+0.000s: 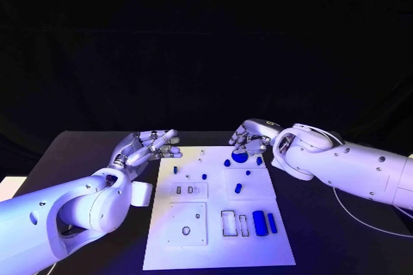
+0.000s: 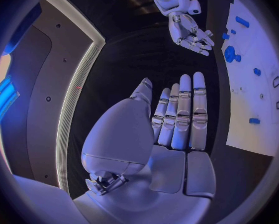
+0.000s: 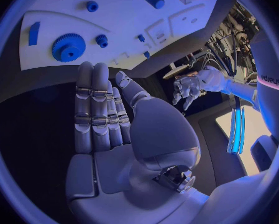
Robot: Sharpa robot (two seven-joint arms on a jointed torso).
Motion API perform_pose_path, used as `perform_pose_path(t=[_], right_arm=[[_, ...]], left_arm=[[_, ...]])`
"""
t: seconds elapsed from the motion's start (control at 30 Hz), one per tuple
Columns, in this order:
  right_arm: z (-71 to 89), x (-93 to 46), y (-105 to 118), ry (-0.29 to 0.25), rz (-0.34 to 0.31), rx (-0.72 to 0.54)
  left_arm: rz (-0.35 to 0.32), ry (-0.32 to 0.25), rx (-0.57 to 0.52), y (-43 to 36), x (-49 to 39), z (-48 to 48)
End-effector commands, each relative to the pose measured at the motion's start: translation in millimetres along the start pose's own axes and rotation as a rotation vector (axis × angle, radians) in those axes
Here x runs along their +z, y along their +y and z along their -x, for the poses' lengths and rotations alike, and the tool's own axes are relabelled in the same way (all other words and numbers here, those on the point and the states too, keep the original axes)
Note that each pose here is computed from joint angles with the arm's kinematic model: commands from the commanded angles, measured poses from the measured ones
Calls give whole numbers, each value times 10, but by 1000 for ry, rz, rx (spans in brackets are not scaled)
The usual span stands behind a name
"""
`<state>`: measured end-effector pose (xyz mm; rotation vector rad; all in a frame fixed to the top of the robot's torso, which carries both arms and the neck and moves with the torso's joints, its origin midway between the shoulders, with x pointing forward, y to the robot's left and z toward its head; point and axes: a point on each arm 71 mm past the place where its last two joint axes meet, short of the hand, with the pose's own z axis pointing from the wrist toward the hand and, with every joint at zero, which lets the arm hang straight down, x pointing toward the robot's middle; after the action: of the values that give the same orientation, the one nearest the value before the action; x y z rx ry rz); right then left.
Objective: Assemble the parts on the task board
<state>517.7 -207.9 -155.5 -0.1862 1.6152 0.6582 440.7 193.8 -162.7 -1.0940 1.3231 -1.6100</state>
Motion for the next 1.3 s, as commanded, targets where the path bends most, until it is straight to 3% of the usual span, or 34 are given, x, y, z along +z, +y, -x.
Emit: perform_pose_path(t=[0.03, 0.23, 0.57, 1.3], right_arm=[[-67, 15, 8, 99, -40, -195], [-105, 44, 45, 139, -50, -253], [-138, 90, 106, 156, -41, -276], [-203, 141, 128, 192, -34, -280]], left_arm=[[9, 37, -38, -26, -18, -67], [11, 50, -49, -55, -48, -102], [12, 57, -52, -95, -72, -112], [25, 44, -55, -94, -64, -84]])
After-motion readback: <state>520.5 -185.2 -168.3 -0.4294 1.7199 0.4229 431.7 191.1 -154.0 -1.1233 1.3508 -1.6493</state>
